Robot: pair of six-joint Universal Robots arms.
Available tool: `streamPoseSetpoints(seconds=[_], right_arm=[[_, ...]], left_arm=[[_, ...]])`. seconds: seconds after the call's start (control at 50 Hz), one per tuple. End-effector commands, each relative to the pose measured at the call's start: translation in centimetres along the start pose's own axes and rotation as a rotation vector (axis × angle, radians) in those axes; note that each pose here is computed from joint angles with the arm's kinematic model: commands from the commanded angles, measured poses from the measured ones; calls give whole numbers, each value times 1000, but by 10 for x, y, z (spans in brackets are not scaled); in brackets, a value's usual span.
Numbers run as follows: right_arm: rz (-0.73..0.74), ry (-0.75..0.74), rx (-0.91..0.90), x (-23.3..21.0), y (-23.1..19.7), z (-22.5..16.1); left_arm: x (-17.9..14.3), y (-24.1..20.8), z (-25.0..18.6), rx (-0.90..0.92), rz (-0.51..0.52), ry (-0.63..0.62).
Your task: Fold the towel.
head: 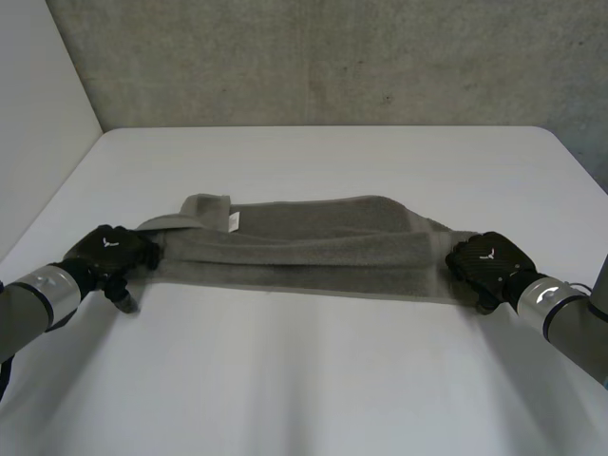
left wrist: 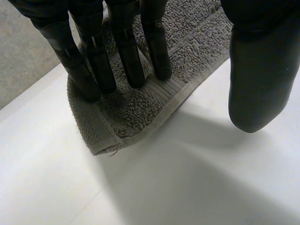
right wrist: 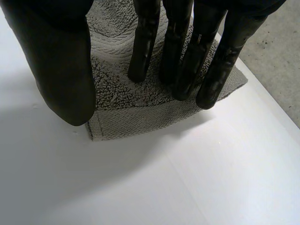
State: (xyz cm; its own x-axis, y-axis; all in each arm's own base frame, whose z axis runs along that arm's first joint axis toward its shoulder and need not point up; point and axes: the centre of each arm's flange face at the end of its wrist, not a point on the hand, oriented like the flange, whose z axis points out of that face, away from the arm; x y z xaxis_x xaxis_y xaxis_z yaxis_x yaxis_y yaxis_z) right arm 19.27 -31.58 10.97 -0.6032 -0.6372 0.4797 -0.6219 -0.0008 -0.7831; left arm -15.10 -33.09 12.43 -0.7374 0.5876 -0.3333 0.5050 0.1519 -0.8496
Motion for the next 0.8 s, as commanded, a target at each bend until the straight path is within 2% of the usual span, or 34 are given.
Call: streamPoseSetpoints(seconds=[0.02, 0.8], right_arm=[[-4, 11, 2, 1, 2, 3], [-13, 38, 21, 10, -1, 11]], left_arm=[[0, 0, 0, 0, 2, 0], [5, -1, -2, 2, 2, 11]])
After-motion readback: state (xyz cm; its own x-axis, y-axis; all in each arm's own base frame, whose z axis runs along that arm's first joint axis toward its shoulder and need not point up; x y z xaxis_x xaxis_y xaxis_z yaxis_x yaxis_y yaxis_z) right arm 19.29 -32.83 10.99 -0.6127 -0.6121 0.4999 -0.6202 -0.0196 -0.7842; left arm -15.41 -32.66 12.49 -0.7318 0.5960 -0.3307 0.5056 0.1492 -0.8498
